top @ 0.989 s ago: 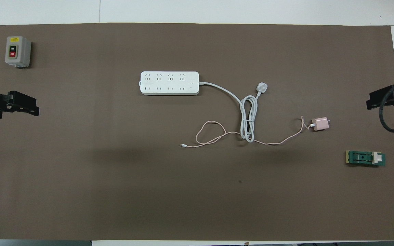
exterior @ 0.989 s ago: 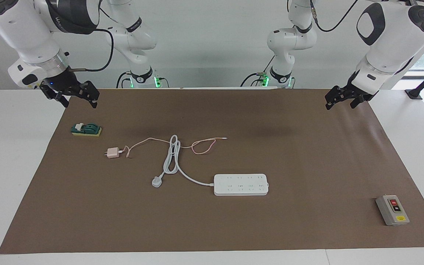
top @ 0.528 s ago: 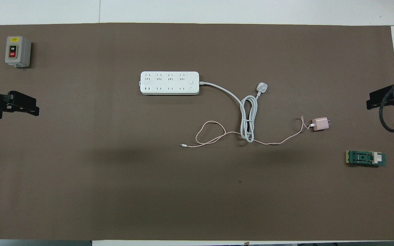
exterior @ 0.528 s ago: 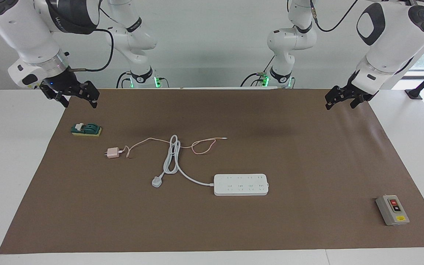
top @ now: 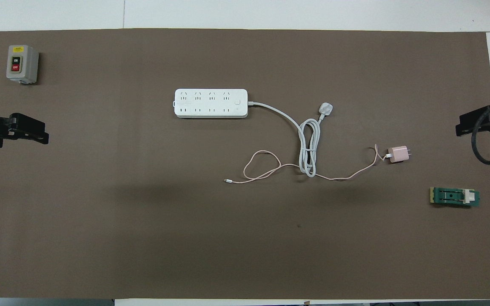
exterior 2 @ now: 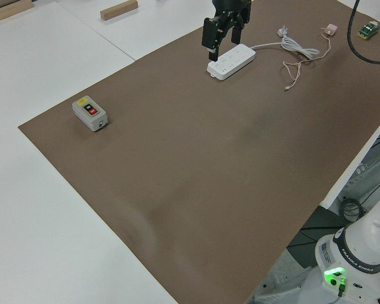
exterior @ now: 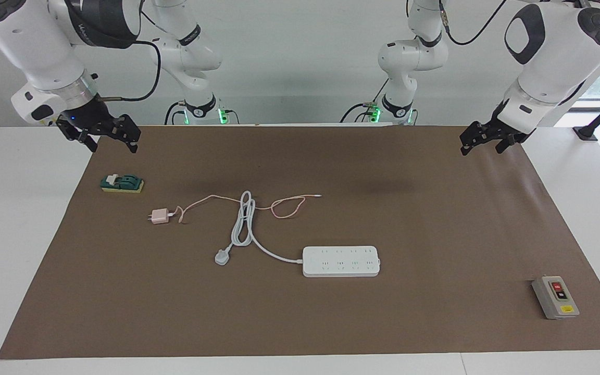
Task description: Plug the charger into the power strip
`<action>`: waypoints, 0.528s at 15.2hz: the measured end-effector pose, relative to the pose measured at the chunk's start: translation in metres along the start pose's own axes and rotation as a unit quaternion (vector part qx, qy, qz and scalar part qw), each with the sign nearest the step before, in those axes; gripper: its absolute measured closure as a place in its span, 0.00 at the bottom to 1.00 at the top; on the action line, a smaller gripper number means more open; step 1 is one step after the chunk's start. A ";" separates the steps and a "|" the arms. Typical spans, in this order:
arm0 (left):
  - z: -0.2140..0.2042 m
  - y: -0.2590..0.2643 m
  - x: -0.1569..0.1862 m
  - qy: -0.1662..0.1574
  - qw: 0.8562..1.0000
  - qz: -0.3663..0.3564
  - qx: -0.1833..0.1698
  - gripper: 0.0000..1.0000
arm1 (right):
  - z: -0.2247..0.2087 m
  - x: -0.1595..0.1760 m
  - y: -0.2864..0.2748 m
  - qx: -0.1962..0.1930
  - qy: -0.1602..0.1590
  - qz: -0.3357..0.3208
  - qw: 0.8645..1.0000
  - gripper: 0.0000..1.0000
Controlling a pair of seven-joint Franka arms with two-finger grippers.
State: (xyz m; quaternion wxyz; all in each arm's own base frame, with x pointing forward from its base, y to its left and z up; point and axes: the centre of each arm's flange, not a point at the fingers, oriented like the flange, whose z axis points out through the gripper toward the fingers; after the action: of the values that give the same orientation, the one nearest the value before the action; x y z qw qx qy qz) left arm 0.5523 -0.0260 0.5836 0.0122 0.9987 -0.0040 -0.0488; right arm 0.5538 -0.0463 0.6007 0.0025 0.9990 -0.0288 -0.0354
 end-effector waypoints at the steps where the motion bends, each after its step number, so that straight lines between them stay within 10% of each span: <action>1: 0.000 0.000 0.000 0.000 1.000 0.000 0.000 0.00 | 0.001 -0.002 0.000 0.000 -0.008 0.000 1.000 0.00; 8: 0.002 -0.001 0.000 -0.003 1.000 -0.001 0.000 0.00 | -0.009 -0.011 0.000 0.000 -0.007 0.000 1.000 0.00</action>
State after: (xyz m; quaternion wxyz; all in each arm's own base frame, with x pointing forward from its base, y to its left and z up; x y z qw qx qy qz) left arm 0.5520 -0.0250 0.5811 0.0117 0.9986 -0.0032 -0.0515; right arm 0.5434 -0.0455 0.6104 0.0023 0.9987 -0.0290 -0.0423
